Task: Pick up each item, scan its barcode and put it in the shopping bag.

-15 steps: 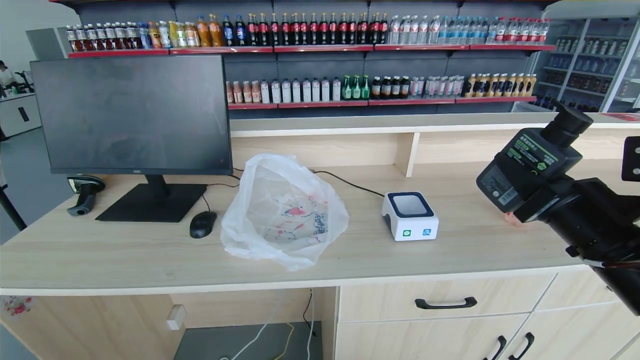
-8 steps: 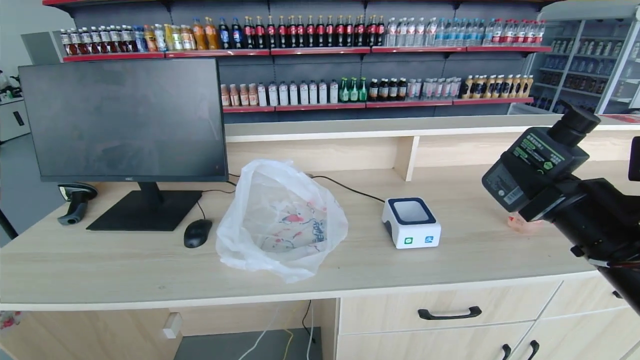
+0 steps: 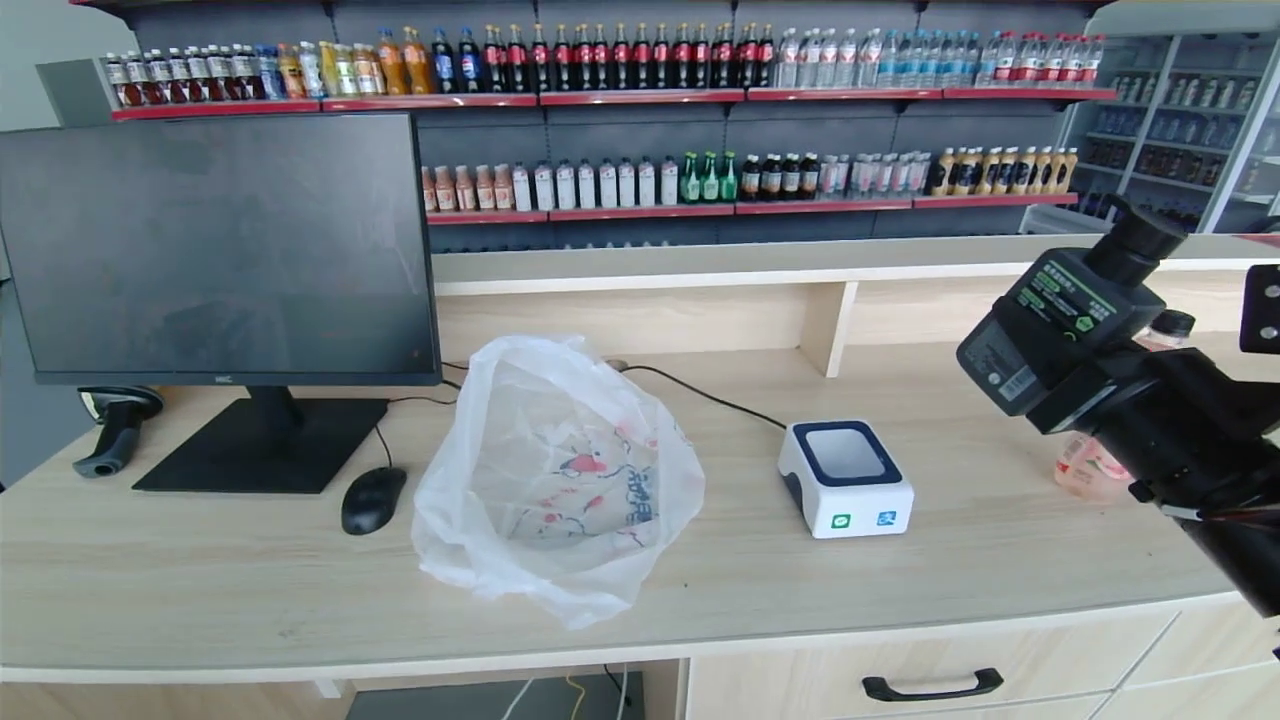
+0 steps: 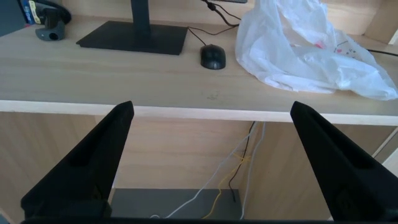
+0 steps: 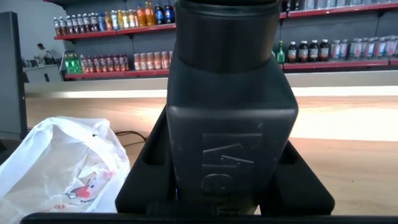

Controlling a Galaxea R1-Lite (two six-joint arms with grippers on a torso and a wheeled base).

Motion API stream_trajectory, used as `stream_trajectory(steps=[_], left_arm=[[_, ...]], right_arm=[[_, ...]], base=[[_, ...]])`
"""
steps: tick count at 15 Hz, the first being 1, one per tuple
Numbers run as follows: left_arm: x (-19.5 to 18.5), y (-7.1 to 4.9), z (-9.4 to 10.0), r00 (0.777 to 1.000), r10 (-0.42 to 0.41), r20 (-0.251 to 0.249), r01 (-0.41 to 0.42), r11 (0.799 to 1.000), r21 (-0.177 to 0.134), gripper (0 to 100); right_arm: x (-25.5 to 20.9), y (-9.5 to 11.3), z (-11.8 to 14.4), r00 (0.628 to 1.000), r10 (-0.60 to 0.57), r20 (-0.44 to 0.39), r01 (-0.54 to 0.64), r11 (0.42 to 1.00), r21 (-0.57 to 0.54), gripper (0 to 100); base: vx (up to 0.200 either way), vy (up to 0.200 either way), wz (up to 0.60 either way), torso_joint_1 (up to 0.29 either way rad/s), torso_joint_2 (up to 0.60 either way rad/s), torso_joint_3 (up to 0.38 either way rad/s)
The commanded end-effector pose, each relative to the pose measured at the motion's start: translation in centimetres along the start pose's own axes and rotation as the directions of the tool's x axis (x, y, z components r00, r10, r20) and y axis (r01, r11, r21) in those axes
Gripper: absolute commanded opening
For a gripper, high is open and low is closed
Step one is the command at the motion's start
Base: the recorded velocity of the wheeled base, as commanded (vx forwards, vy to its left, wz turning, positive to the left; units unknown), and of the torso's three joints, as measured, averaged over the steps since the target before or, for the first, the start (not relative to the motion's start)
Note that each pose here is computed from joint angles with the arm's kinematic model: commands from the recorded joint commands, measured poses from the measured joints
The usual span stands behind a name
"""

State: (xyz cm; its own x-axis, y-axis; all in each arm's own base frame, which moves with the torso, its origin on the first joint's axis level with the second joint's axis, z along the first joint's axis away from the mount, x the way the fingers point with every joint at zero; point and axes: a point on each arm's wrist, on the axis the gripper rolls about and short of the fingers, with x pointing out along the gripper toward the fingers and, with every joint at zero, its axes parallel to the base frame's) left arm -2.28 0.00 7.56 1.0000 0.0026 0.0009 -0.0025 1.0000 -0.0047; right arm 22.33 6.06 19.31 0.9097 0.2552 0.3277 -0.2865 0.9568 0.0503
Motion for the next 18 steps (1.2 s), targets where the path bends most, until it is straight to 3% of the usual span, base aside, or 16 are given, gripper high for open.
stream_trajectory(steps=[1,4,7,9,13,18], left_arm=[[0.0,0.0,0.0,1.0,-0.001,0.001,0.001,1.0,0.0,100],[0.0,0.0,0.0,1.0,-0.001,0.001,0.001,1.0,0.0,100],[0.0,0.0,0.0,1.0,-0.001,0.001,0.001,1.0,0.0,100],[0.0,0.0,0.0,1.0,-0.001,0.001,0.001,1.0,0.002,100],[0.0,0.0,0.0,1.0,-0.001,0.001,0.001,1.0,0.002,100],[0.0,0.0,0.1,1.0,-0.001,0.007,0.001,1.0,0.0,100]], right_arm=[[1.2,0.0,-0.6,1.0,0.012,-0.008,-0.012,1.0,-0.014,0],[2.2,0.2,-2.1,0.99,0.132,-0.052,-0.137,0.986,-0.099,0],[2.6,0.8,-3.9,0.955,0.275,-0.114,-0.292,0.941,-0.169,0],[2.7,1.5,-4.9,0.927,0.346,-0.145,-0.367,0.916,-0.161,0],[2.7,2.5,-6.7,0.902,0.383,-0.198,-0.414,0.898,-0.148,0],[3.1,2.5,-8.1,0.89,0.393,-0.232,-0.442,0.869,-0.224,0]], base=[[0.0,0.0,0.0,0.0,0.0,0.0],[0.0,0.0,0.0,0.0,0.0,0.0],[0.0,0.0,0.0,0.0,0.0,0.0],[0.0,0.0,0.0,0.0,0.0,0.0],[0.0,0.0,0.0,0.0,0.0,0.0],[0.0,0.0,0.0,0.0,0.0,0.0]])
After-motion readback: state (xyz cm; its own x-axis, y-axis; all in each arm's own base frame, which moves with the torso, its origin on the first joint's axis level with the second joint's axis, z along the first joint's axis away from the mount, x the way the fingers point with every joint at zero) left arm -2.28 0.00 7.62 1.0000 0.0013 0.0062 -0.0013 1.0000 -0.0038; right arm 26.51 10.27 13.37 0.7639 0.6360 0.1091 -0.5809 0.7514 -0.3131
